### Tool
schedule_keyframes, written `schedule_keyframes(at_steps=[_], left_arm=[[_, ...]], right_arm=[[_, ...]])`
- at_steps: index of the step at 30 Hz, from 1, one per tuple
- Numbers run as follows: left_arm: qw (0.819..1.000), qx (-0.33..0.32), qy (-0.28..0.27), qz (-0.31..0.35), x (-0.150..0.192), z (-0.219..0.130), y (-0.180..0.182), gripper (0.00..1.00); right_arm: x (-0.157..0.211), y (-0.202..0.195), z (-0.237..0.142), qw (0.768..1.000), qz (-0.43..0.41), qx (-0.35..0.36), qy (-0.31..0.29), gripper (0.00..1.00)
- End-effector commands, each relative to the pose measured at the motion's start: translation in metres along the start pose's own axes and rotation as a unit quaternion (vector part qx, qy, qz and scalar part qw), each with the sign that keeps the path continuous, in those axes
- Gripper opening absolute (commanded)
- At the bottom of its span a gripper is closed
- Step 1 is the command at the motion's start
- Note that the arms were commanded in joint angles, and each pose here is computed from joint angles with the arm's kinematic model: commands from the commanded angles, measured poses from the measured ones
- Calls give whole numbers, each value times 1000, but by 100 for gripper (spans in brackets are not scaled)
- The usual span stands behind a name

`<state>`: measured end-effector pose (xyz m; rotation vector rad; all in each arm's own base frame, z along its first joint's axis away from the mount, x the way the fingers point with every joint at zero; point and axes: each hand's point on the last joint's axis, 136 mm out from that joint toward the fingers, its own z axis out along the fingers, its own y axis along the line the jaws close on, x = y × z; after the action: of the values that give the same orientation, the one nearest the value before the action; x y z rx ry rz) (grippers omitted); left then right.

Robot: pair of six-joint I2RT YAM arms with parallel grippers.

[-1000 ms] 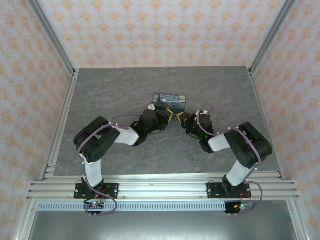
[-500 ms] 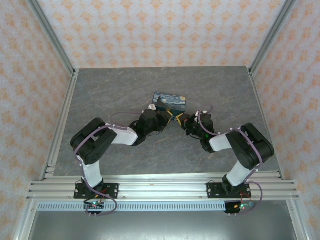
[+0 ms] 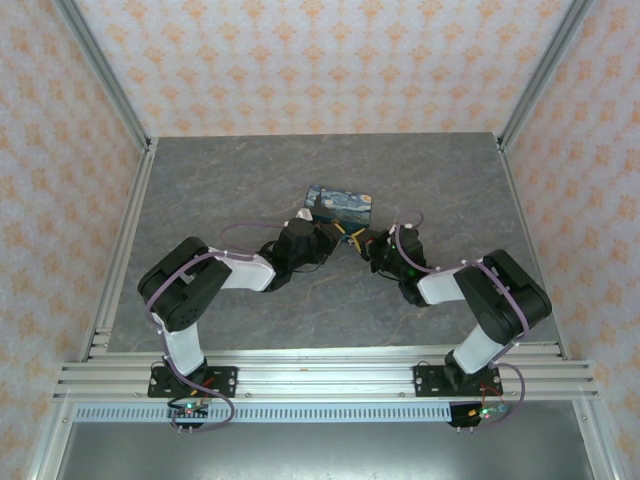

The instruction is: Unlock a padlock with a key

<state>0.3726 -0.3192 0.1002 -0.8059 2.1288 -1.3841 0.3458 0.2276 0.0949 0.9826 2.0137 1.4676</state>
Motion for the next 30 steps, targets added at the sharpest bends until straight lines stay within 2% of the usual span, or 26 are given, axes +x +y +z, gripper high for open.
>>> schedule_keyframes(at_steps=[1, 4, 14, 24, 30], left_arm=[[987, 68, 145, 21, 82, -7, -42, 0], [987, 73, 144, 10, 81, -6, -43, 0], [976, 151, 142, -73, 77, -12, -61, 0], [985, 102, 140, -13, 80, -15, -50, 0], [986, 88, 142, -7, 83, -3, -42, 0]], right_arm=[[16, 38, 1, 998, -4, -66, 17, 0], [17, 33, -1, 998, -3, -62, 13, 0], [6, 30, -1, 996, 8, -86, -14, 0], [2, 34, -3, 997, 0, -82, -16, 0], [34, 65, 18, 994, -17, -103, 40, 0]])
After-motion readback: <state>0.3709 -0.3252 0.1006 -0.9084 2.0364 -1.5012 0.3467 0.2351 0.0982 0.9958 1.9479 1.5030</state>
